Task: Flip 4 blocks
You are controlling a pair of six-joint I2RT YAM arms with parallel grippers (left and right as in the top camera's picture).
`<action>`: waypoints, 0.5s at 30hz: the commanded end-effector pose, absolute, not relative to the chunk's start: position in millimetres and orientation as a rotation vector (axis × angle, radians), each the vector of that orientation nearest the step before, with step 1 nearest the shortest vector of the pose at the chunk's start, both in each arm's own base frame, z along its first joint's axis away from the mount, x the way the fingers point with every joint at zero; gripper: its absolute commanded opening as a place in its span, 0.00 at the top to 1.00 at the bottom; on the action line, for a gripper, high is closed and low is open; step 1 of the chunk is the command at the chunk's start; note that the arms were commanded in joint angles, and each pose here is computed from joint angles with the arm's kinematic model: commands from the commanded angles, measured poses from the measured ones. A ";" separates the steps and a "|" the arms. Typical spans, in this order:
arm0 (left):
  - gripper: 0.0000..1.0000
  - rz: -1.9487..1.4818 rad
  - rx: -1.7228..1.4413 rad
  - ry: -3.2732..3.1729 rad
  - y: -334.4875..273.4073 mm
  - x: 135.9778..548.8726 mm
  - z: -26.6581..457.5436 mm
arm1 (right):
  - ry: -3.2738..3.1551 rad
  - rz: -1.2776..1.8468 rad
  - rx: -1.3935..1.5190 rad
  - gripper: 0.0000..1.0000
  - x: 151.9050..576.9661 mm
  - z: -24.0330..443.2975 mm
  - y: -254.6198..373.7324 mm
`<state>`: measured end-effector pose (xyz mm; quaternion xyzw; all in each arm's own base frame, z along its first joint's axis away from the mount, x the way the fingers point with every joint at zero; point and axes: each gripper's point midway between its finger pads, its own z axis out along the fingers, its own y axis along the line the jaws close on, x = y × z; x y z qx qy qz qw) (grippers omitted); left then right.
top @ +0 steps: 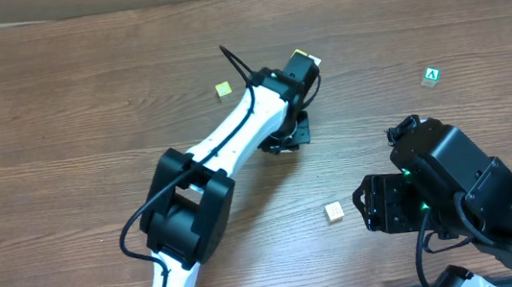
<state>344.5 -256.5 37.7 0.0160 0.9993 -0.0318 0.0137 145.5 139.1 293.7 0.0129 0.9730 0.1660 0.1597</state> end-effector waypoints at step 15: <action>0.96 -0.066 -0.046 2.979 -180.9 315.2 182.7 | 2.742 0.497 0.042 0.33 149.8 302.2 139.7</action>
